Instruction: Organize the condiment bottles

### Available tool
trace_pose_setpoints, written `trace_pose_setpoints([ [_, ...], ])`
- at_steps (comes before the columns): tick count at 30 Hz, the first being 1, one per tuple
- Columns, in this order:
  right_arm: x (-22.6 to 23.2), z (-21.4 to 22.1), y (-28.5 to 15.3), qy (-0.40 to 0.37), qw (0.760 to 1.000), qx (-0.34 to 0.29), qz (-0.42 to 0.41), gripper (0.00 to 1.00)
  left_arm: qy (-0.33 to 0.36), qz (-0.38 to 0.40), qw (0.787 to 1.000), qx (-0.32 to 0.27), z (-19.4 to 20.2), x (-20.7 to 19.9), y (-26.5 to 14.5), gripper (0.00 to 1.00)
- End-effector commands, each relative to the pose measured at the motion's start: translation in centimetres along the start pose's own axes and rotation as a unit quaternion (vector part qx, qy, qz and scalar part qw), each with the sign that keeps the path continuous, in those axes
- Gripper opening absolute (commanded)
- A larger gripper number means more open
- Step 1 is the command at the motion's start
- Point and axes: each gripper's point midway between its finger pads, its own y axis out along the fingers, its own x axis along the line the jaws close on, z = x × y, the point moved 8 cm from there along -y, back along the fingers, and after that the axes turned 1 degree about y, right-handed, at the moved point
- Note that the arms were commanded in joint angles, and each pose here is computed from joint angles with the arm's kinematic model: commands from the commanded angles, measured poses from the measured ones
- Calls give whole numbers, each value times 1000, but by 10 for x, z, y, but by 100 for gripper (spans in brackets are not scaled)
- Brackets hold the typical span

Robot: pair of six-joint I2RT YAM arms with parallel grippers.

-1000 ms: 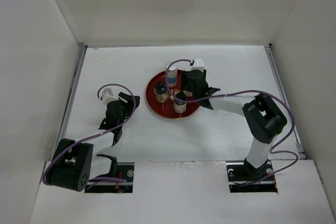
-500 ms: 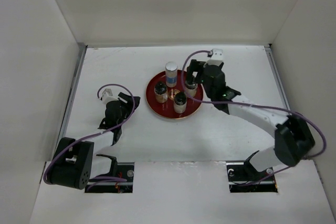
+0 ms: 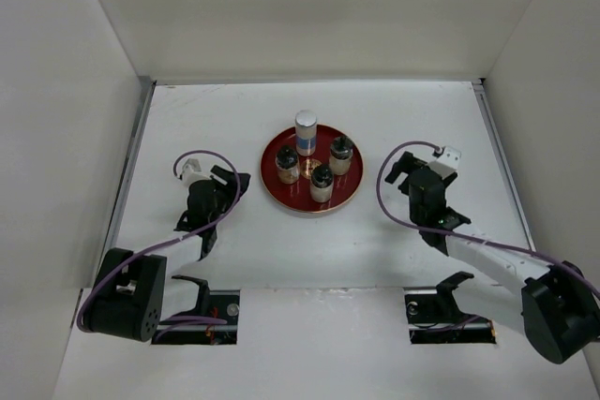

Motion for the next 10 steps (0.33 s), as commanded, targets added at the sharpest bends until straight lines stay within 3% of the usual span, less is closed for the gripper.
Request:
trace_pose_setpoints([
  [1,-3,-6,-4,53,998,-27,5,100,4,35,999,-26,-13,-17,-1,58],
  [10,0,-6,-7,55,998,-28,-10,100,11,28,999,-18,-11,-14,2,59],
])
